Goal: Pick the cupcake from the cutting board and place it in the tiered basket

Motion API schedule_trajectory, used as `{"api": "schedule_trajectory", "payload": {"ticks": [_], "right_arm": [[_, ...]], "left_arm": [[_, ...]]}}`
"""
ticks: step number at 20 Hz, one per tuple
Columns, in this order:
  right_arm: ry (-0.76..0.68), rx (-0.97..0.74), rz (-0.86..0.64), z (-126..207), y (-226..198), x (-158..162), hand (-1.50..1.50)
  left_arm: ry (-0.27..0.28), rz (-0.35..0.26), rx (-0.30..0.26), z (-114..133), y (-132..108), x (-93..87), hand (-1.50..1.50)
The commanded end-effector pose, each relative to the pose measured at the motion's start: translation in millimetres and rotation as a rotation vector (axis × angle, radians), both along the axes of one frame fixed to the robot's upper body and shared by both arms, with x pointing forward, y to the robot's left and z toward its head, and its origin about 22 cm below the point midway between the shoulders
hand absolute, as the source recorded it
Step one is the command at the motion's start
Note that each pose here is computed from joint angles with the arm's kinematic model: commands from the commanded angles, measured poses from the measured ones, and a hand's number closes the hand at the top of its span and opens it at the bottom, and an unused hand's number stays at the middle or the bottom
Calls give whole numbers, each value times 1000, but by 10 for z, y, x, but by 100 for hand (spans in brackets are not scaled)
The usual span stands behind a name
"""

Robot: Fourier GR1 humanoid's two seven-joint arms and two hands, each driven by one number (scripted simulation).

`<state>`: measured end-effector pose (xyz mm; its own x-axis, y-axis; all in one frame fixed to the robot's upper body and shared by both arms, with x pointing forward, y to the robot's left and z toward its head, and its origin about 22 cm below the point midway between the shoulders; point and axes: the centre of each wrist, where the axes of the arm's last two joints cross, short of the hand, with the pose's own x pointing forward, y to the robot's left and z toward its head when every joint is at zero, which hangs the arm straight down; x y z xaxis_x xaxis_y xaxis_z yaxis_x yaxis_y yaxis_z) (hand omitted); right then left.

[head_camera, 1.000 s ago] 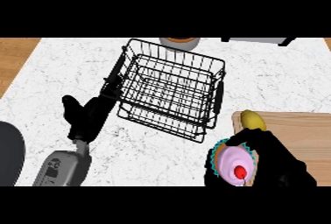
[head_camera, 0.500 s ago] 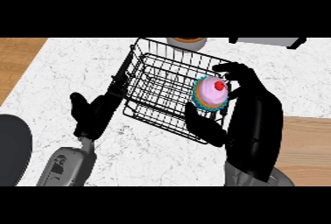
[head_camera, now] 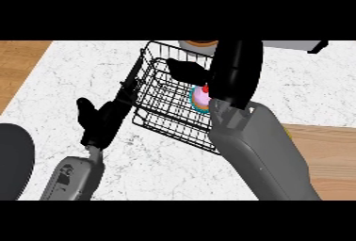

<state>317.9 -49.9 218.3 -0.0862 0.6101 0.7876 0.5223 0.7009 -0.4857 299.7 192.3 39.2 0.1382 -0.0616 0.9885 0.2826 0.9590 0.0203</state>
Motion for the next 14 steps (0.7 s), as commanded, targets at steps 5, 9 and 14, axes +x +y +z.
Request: {"api": "schedule_trajectory", "payload": {"ticks": [5, 9, 14], "right_arm": [[-133, 251, -166, 326, 178, 365, -150], [-90, 328, -248, 197, 10, 321, -150], [-33, 302, -257, 292, -196, -47, -150]], "left_arm": [[20, 56, 5, -86, 234, -40, 0], [46, 104, -6, -244, 257, -151, 0], [43, 142, 2, -242, 352, -179, 0]]}}
